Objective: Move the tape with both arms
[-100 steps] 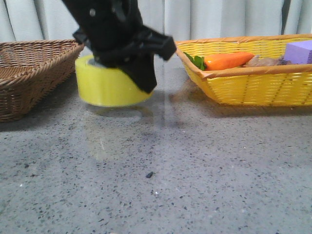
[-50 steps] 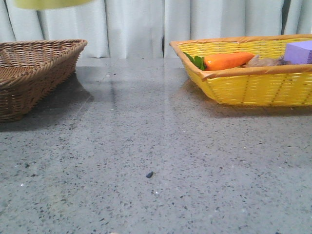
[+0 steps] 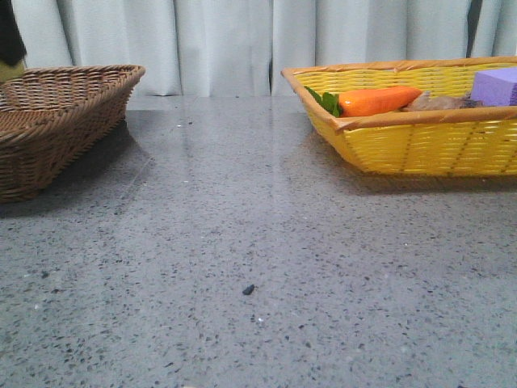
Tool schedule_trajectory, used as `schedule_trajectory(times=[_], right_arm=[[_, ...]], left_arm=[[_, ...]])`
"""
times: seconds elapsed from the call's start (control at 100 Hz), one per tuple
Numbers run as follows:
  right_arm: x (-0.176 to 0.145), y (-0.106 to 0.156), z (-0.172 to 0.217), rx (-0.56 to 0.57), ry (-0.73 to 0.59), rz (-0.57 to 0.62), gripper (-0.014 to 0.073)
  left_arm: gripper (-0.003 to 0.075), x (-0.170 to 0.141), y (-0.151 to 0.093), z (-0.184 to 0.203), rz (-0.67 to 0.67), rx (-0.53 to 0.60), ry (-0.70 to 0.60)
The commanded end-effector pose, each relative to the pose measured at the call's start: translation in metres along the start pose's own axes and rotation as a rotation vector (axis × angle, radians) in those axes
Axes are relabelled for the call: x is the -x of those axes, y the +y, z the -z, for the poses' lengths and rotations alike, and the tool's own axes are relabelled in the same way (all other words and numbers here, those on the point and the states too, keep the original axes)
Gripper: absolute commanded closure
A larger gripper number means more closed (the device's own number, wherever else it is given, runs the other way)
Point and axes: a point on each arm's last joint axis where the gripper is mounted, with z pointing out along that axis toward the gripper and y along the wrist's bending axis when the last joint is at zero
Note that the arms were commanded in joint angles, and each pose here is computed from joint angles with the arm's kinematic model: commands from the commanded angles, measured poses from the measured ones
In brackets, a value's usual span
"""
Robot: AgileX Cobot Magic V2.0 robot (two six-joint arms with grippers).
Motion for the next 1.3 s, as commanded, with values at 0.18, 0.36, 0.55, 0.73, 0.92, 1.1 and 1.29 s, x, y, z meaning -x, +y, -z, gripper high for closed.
schedule_trajectory(times=[0.18,0.36,0.55,0.73,0.92,1.1,1.29], right_arm=[[0.012,-0.009,0.017,-0.038,-0.127,0.009,0.0669],[0.012,-0.009,0.017,-0.038,-0.12,0.009,0.0669],[0.009,-0.01,0.017,-0.042,-0.089,-0.011,0.0669],[0.007,-0.012,0.022,-0.046,-0.069,-0.014,0.0669],[0.001,-0.017,0.042,-0.047,-0.088,-0.017,0.0669],[-0.022,-0.02,0.068,-0.039,-0.118,-0.009,0.0669],[-0.067,-0.017,0.092,-0.016,-0.176,-0.019,0.0669]], left_arm=[[0.0739,0.0,-0.001,0.0,0.012,-0.005,-0.175],[0.0573,0.0,-0.002,-0.002,0.025,-0.016,-0.175],[0.0332,0.001,-0.002,-0.001,0.025,-0.016,-0.179],[0.0333,0.002,-0.001,0.01,0.022,-0.011,-0.206],[0.0409,0.0,-0.002,0.063,0.066,-0.045,-0.354],[0.0703,-0.018,-0.004,0.124,0.107,-0.086,-0.517],[0.0741,-0.058,-0.005,0.174,0.107,-0.084,-0.681]])
